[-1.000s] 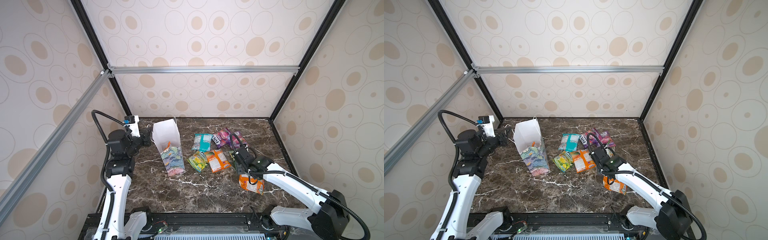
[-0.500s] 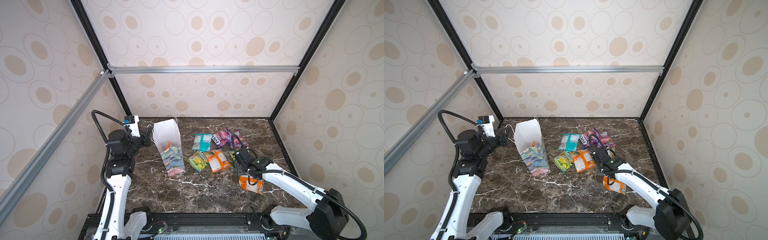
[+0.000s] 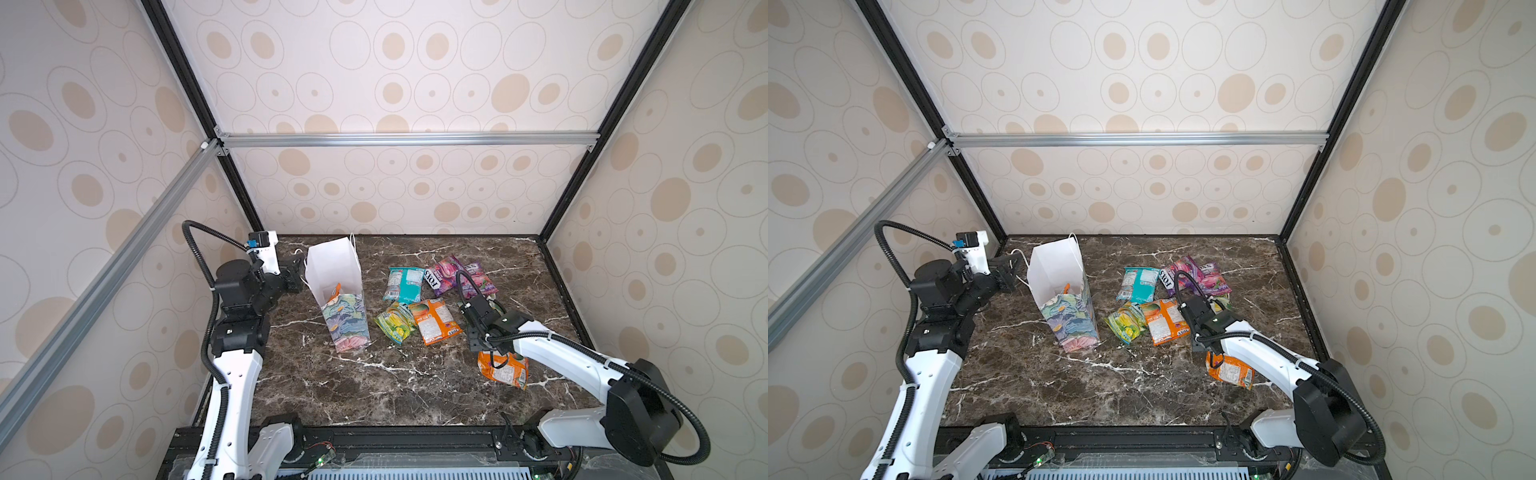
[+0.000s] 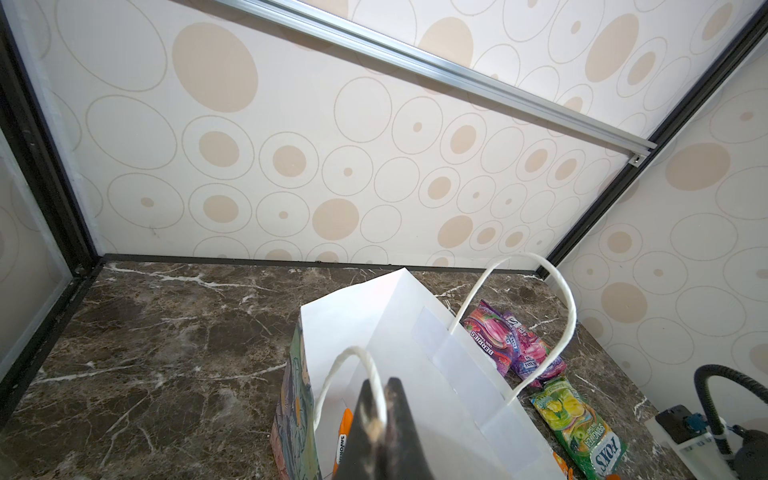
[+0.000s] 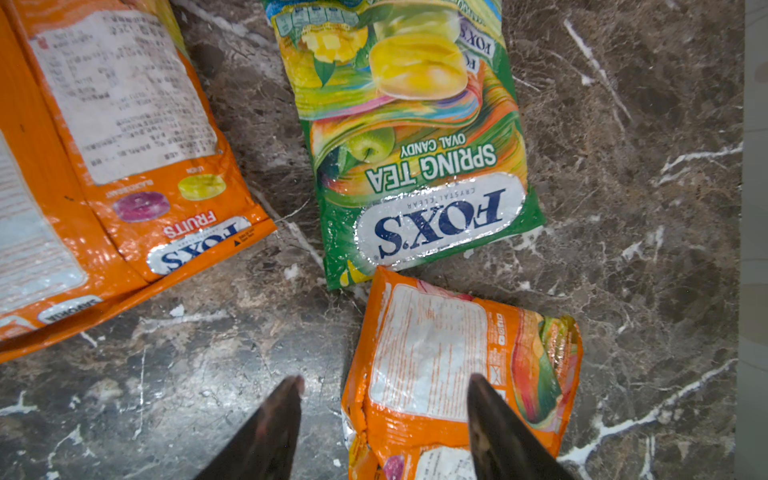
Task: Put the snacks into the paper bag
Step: 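Lower the right gripper onto the orange packet nearest the robot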
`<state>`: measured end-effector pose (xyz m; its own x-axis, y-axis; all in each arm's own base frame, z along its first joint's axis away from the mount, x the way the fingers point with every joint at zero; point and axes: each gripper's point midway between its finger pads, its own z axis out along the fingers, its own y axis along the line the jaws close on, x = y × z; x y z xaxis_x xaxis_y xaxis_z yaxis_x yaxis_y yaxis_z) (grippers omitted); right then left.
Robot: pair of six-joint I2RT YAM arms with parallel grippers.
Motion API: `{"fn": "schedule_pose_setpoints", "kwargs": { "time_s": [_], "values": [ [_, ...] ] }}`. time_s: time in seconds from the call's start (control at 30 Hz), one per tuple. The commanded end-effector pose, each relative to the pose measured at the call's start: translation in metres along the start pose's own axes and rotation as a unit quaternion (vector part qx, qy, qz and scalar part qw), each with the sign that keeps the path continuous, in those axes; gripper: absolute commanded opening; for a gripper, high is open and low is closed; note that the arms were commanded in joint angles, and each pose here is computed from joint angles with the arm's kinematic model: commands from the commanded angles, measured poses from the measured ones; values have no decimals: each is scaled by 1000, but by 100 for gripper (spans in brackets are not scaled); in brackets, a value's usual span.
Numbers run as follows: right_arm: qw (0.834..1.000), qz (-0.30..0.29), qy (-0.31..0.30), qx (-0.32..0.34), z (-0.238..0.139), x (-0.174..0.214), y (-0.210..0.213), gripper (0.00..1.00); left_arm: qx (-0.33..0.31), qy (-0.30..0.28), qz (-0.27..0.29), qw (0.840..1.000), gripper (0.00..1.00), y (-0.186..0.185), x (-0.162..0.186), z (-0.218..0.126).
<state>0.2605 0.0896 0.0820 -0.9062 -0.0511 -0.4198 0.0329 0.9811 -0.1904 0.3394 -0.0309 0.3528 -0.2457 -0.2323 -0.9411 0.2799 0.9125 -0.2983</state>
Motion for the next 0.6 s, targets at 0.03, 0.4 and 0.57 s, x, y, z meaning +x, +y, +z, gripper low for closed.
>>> {"fn": "schedule_pose_setpoints", "kwargs": {
  "time_s": [0.03,0.4,0.57],
  "values": [
    [1000,4,11,8,6,2,0,64,7,-18,15,1000,0,-5,-11,-5],
    [1000,5,25,19,20,4,2,61,5,-17,13,1000,0,-4,-11,-5],
    [999,-4,35,35,28,6,1,57,6,-16,12,1000,0,-4,-10,-4]
  ]
}}
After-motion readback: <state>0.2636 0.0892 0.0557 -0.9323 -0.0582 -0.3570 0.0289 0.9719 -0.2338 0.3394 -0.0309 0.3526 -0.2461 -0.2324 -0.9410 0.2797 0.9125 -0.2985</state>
